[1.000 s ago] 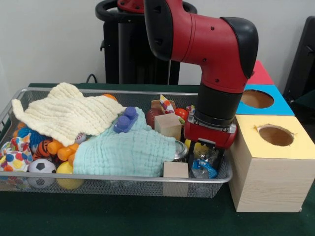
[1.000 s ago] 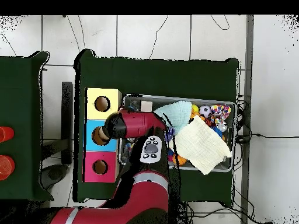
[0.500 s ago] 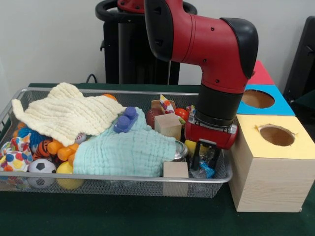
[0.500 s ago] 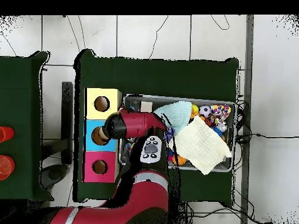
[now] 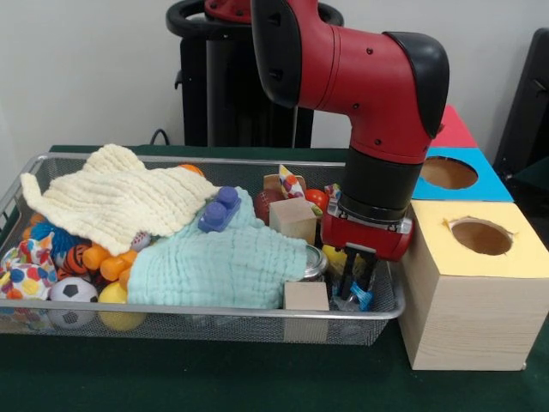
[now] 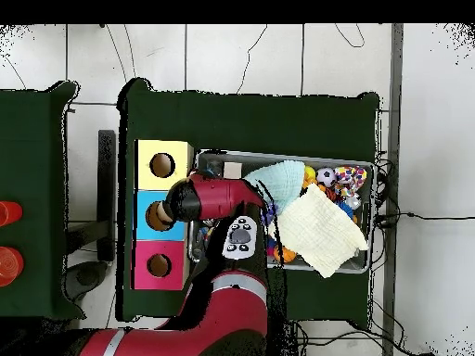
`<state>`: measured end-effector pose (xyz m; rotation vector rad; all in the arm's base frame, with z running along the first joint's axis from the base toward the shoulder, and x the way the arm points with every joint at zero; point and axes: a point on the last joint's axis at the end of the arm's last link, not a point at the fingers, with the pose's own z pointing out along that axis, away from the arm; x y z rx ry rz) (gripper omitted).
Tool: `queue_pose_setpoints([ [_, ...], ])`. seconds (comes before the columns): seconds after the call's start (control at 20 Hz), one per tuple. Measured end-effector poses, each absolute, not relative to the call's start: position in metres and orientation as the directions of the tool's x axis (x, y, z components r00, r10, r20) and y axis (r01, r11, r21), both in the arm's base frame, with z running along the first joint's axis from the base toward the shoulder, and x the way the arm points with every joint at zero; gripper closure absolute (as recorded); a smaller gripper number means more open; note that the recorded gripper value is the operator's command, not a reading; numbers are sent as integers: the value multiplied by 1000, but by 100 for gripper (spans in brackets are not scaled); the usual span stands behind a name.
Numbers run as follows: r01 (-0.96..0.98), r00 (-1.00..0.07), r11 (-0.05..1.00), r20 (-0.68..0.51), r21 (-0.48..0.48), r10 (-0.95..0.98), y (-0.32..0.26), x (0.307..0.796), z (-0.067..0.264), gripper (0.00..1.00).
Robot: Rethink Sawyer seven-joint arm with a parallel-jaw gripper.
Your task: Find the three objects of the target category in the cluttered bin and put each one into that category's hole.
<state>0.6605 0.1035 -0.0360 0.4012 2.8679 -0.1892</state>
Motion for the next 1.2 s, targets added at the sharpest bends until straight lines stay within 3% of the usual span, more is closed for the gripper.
queue_pose_setpoints([
  [0.65,292,-932,952,-250,-95,262,104,656,-27,100],
  [1.2,347,-932,932,-149,-102,331,115,633,26,100],
])
